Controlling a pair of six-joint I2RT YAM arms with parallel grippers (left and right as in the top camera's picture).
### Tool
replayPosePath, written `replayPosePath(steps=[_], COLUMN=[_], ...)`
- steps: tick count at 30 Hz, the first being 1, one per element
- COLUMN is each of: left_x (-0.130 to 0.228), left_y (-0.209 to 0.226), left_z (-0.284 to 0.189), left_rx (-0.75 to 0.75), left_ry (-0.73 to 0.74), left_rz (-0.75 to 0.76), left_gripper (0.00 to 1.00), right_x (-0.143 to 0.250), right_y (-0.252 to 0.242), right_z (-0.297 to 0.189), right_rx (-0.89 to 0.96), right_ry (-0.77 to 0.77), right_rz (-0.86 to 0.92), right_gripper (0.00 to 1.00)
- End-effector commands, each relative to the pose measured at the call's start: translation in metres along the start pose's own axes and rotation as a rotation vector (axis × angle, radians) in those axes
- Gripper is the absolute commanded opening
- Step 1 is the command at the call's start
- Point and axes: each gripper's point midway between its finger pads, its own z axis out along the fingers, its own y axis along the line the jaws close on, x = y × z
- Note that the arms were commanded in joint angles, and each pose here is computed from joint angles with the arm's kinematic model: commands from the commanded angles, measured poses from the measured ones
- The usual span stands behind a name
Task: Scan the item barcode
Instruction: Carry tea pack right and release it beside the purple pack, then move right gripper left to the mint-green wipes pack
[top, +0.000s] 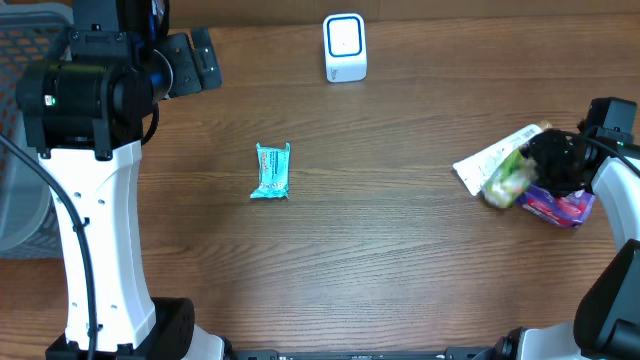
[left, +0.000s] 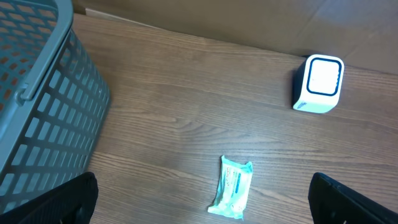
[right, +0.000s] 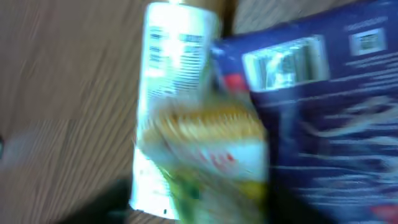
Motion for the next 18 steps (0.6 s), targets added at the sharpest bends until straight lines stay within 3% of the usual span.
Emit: replayPosePath(steps=[1, 6, 11, 13, 18], left_x=[-0.003, -0.003, -0.003, -0.003, -0.003], left_y=[0.001, 0.001, 0.001, 0.001, 0.001], left_z=[0.000, 0.000, 0.000, 0.000, 0.000], left_rx=[-0.010, -0.010, -0.010, -0.010, -0.010], left_ry=[-0.011, -0.011, -0.011, -0.011, -0.011], left_rz=[-0.014, -0.014, -0.014, -0.014, -0.014], left_gripper=[1.00, 1.00, 1.00, 1.00, 1.00], right_x=[-0.004, -0.002, 0.027, 0.043, 0.083], right_y=[0.021, 0.043, 0.107, 0.127, 0.168], right_z=[-0.017, -0.062, -0.106, -0.106, -0.074], right_rx=[-0.080, -0.128, -0.484, -0.543, -0.497], right_ry=[-0.001, 0.003, 0.081, 0.122, 0.180], right_rz=[-0.068, -0.115, -0.306, -0.338, -0.360], right_gripper=[1.00, 1.00, 1.00, 0.92, 0.89])
